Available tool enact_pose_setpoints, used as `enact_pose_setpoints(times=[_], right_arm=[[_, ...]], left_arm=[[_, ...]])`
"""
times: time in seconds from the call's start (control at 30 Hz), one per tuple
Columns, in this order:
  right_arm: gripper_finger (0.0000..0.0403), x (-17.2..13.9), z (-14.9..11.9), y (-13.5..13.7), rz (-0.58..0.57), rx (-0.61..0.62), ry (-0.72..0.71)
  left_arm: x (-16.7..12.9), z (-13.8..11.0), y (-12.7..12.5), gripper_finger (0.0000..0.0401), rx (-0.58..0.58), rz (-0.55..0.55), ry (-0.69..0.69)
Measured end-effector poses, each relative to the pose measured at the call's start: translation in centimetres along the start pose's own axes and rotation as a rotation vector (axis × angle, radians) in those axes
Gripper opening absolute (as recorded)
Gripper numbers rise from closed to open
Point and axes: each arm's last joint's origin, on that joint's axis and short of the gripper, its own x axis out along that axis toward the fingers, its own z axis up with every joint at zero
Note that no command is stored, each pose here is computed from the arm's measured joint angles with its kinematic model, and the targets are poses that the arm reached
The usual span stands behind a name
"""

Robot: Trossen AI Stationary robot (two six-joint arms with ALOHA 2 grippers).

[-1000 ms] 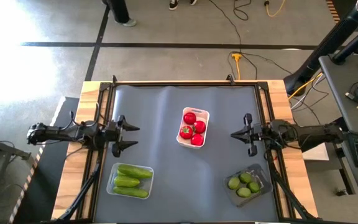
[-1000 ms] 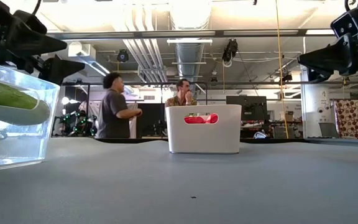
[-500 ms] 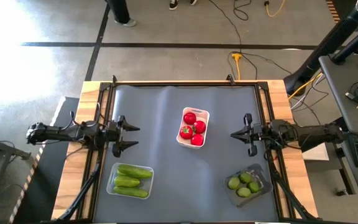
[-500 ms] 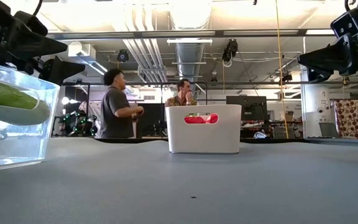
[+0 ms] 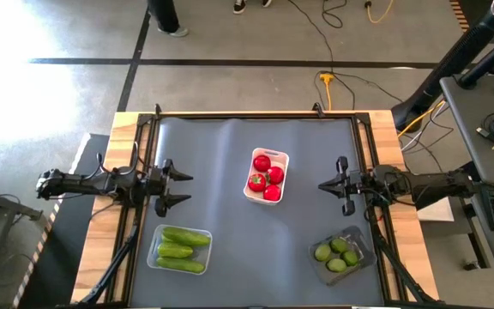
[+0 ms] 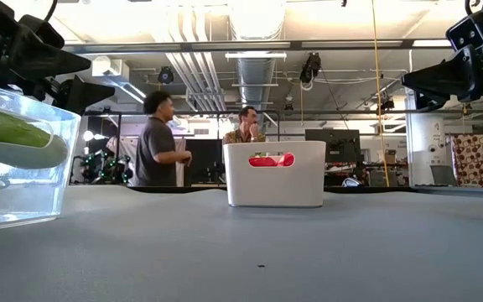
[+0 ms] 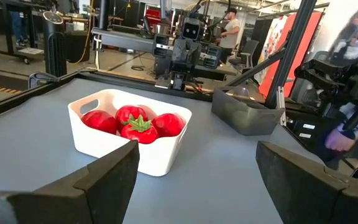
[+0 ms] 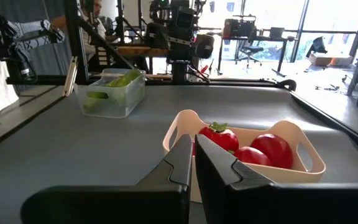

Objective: Sort produce into baskets
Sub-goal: Return to Home Position

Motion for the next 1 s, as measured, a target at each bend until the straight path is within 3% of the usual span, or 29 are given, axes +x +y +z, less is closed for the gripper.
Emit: enact_pose_setpoints(times=[1.0], right_arm=[[0.0013,0.0,0.0,0.0,0.0,0.0,0.0]], left_arm=[[-0.2,1.2,-0.2,0.0307,-0.002,-0.004,-0.026]])
